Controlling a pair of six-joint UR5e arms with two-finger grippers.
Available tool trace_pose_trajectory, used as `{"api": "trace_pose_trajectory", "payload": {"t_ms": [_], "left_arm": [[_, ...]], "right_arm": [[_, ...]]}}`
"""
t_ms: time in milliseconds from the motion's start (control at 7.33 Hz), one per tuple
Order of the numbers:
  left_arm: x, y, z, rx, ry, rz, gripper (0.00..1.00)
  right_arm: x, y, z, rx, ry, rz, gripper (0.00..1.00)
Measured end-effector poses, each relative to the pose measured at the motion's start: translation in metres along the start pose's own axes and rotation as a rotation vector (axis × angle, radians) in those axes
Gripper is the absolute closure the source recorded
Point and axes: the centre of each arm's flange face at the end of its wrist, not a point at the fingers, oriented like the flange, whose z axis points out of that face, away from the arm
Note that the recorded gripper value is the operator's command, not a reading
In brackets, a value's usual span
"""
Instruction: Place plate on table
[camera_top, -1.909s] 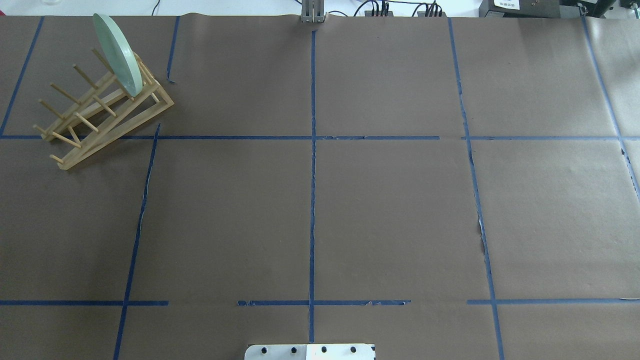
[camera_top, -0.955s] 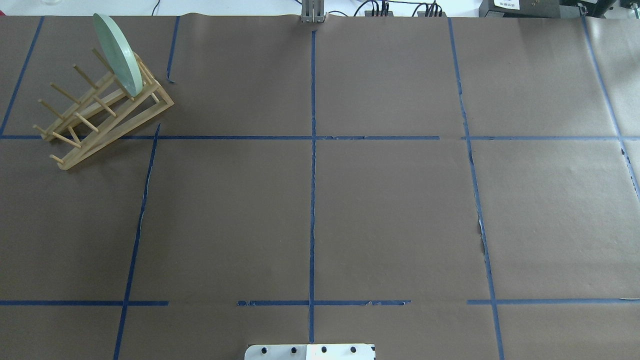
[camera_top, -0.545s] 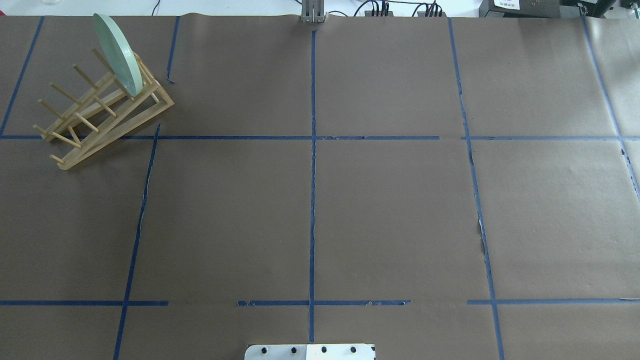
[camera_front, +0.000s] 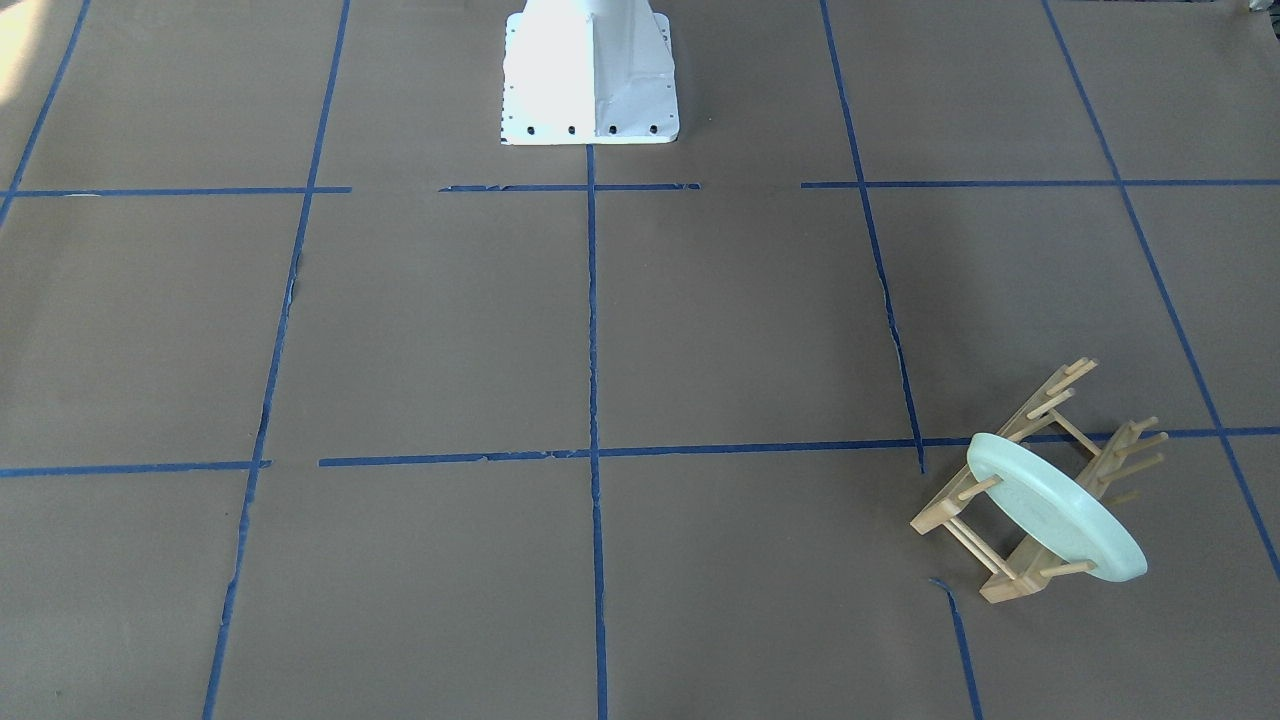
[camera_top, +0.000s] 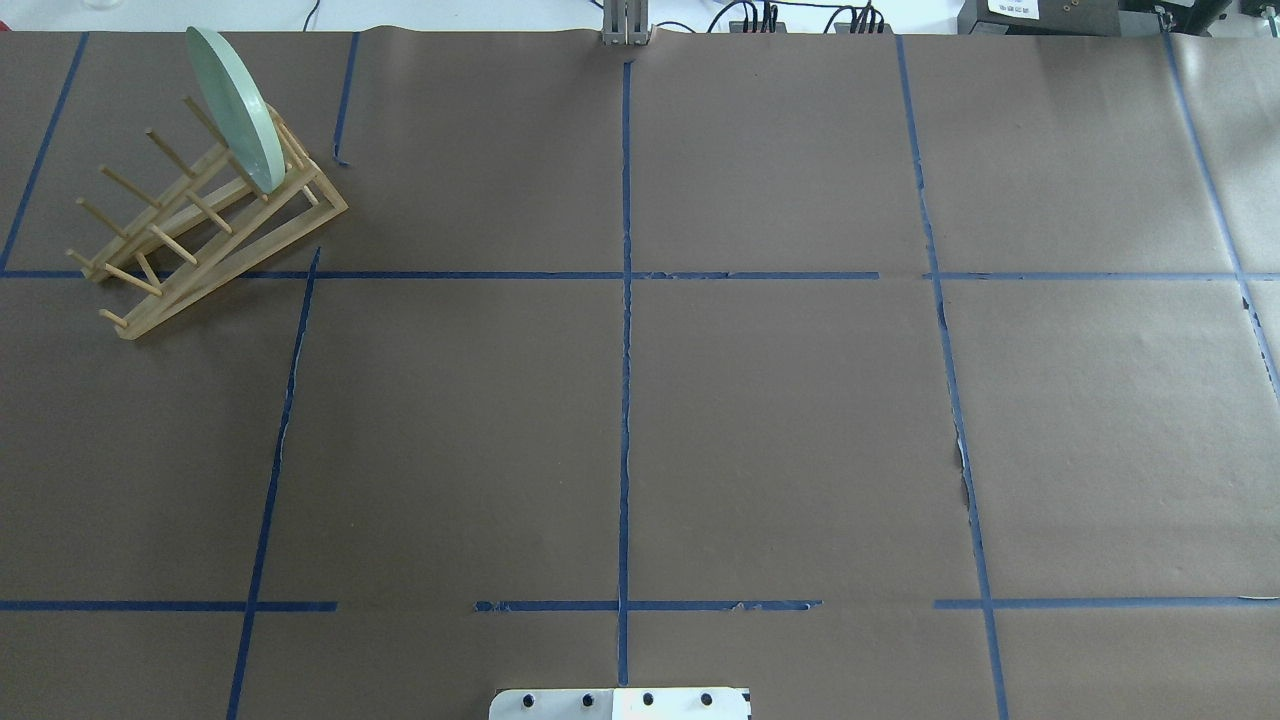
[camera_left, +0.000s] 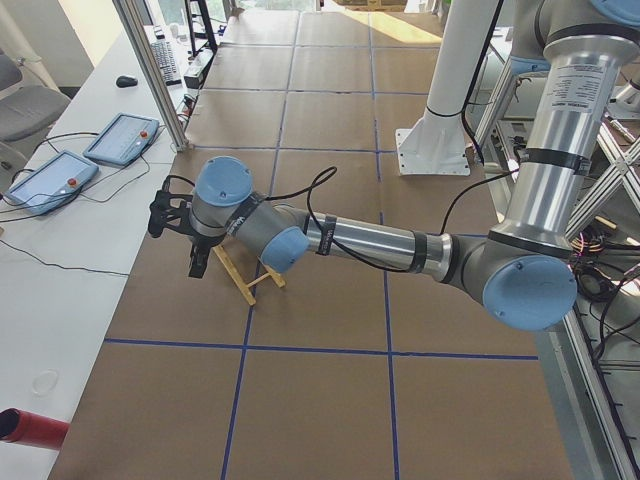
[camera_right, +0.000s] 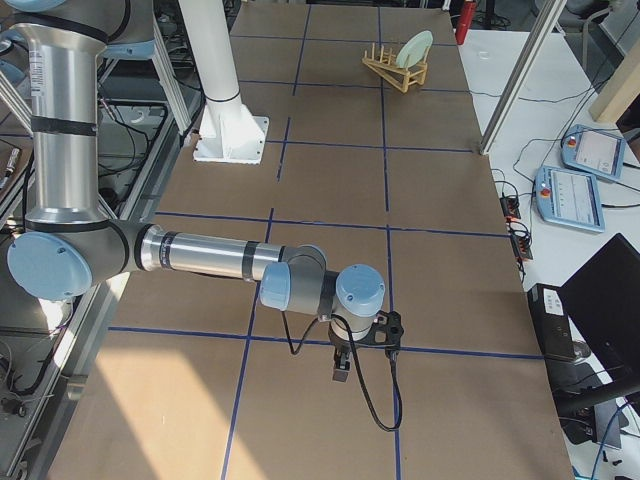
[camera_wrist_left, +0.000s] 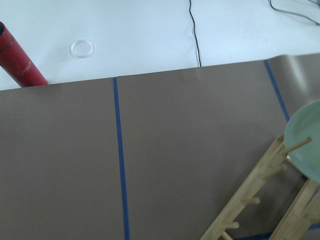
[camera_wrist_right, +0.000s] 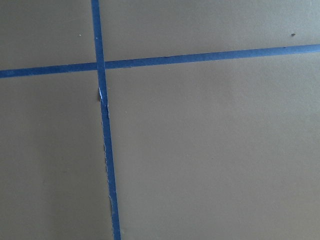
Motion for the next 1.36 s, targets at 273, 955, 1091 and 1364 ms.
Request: {"api": "trace_pose_trajectory", "payload": {"t_ms": [273, 955, 1091, 1364], "left_arm": [[0.050, -0.006, 0.039, 0.005, 0.128, -0.348, 0.00], [0.187, 0.018, 0.155, 0.065, 0.276, -0.901, 0.00], [0.200, 0.026, 0.169, 0.071, 0.278, -0.917, 0.03], [0.207, 0.035, 0.183, 0.075, 0.272, -0.925, 0.98]], "right_arm": [[0.000, 0.000, 0.000, 0.000, 0.000, 0.000, 0.00], [0.000, 0.000, 0.000, 0.000, 0.000, 0.000, 0.00], [0.000, 0.000, 0.000, 0.000, 0.000, 0.000, 0.00], [0.000, 0.000, 0.000, 0.000, 0.000, 0.000, 0.00]]}}
